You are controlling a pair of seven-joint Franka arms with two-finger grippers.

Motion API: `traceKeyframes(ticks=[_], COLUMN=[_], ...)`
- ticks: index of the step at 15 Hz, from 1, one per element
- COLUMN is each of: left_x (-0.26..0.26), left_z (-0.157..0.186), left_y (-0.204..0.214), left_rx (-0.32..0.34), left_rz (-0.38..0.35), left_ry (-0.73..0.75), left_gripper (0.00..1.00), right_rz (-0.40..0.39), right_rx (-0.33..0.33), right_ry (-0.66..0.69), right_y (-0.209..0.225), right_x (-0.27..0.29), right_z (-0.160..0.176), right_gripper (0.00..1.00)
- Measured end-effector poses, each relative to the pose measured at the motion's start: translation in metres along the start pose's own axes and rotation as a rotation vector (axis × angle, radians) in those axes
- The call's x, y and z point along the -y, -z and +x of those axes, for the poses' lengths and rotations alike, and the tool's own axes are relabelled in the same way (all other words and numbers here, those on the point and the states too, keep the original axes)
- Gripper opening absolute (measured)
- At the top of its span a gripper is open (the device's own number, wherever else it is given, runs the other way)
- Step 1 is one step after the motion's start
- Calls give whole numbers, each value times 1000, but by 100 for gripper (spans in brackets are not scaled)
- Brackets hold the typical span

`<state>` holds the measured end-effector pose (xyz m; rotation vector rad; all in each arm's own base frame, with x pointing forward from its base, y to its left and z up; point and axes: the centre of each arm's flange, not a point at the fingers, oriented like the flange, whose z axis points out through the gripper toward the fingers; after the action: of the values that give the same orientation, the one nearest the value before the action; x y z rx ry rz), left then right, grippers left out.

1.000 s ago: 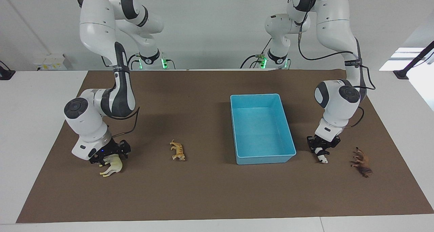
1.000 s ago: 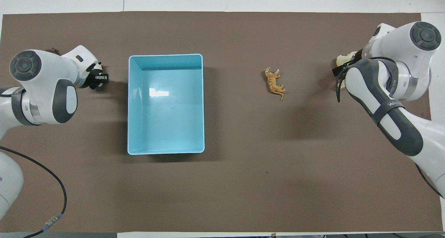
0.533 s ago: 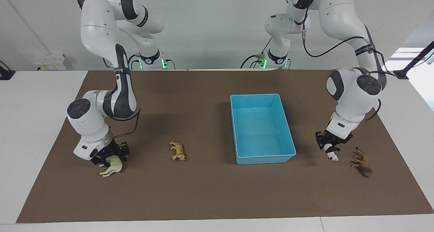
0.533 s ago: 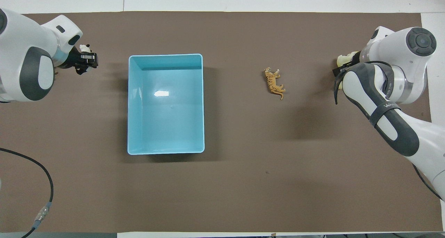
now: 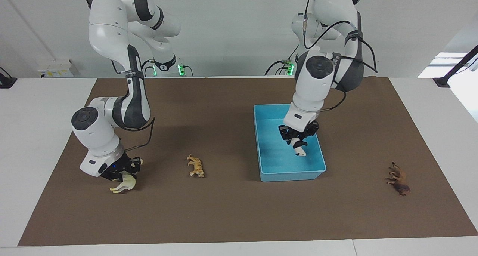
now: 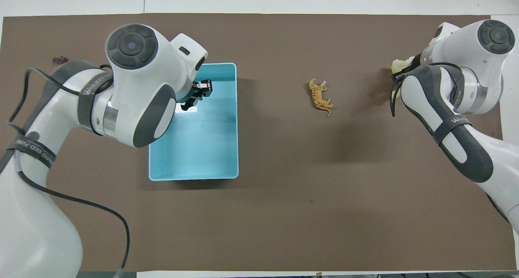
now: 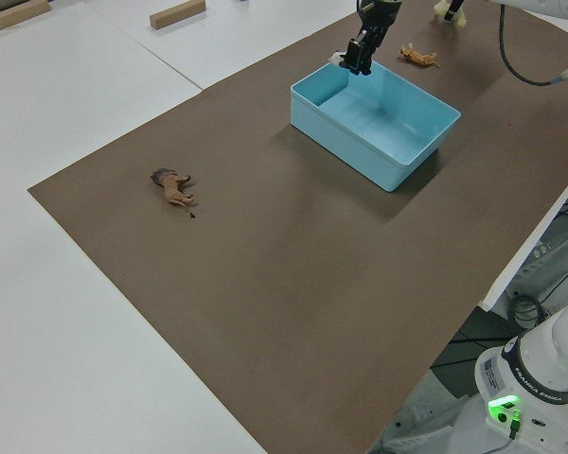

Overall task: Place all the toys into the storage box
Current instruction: 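Drop the panda in the box while the right gripper drops the llama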

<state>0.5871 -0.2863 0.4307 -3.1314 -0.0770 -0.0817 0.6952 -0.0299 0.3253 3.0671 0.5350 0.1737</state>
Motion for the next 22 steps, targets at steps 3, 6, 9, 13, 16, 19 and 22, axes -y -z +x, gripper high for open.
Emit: traceKeyframes(ticks=[3,6,9,13,16,19,22], left_x=[12,64,179,336,382,396,398], left_z=[0,25,70,102,126,157,183], left_y=[-1,21,30,7,-35,-80,-98], left_rx=[-7,-54,-133,-210,-249,-313,-352], left_rz=[5,13,22,76,97,102,74], left_ry=[15,-2,-107,-204,-227,-212,-183], left_gripper=[89,100,100,100,100,100,100], right_rz=[5,24,37,36,49,53,58], right_rx=[11,52,128,89,63,18,1], right_ry=[8,-31,-153,-218,-198,-201,-218], right_y=[44,110,188,233,217,152,77], right_x=[6,30,134,332,462,558,600], right_z=[9,15,34,51,39,33,33], right_gripper=[41,41,41,41,41,41,41])
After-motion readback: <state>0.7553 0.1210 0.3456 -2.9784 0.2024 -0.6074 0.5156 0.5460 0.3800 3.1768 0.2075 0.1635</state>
